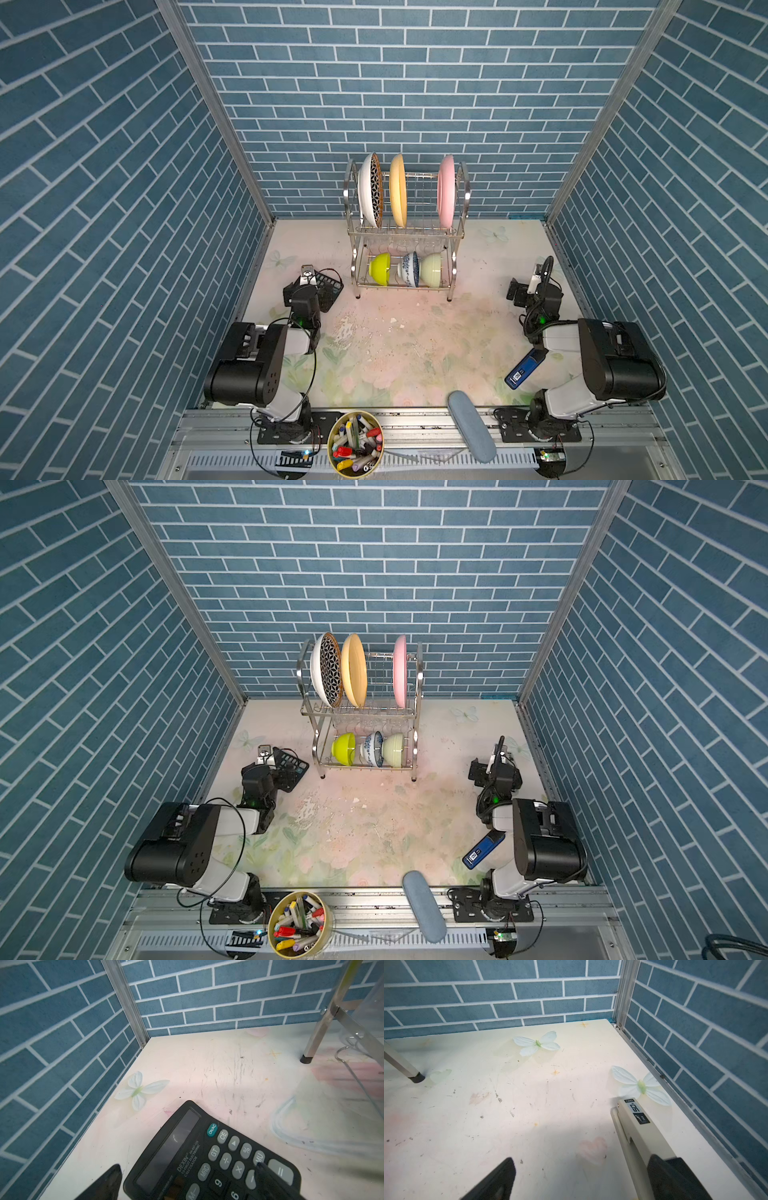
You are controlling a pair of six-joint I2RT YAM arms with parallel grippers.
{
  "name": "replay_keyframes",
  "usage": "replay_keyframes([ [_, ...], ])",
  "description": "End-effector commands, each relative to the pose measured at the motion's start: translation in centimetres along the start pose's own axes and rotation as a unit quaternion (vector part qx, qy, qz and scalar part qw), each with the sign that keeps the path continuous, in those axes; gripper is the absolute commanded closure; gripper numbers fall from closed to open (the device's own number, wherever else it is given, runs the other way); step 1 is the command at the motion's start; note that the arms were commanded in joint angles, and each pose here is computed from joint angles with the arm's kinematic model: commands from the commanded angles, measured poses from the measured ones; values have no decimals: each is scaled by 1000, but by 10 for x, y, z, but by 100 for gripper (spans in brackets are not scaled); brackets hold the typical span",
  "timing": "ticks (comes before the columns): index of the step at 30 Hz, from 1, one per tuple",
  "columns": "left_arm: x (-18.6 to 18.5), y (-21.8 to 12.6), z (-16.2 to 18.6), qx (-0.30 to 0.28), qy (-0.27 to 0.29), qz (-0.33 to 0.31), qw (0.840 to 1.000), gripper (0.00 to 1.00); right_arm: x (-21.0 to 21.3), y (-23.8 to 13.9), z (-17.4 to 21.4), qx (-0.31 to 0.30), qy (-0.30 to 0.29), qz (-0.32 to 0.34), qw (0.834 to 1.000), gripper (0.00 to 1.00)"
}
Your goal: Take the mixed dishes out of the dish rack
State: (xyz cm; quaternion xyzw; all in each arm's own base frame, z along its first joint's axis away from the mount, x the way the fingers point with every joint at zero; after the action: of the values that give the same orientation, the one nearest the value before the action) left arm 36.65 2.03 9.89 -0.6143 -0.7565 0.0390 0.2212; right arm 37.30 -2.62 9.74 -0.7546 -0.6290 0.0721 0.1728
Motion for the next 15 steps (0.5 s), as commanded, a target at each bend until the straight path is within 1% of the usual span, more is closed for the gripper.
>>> replay_keyframes([
  [1,2,2,-6,-9,-8,-4,1000,0,1,2,1,3,-11,-4,1000,1],
  [15,2,2,-6,-9,-9,-4,1000,0,0,2,1,5,-8,-5,1000,1],
])
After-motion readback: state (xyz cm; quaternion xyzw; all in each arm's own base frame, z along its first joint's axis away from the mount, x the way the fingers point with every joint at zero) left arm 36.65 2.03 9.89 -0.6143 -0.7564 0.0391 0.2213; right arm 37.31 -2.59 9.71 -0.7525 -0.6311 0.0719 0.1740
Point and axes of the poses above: each gripper's point midway between its finger pads, its own y axis out along the fingers, its own x axis along the line the jaws close on, z = x × y, the point moved 2 cm from there along -y, back along the fingers, and after that the axes turned 8 degrees about y, right-handed, at the moved point
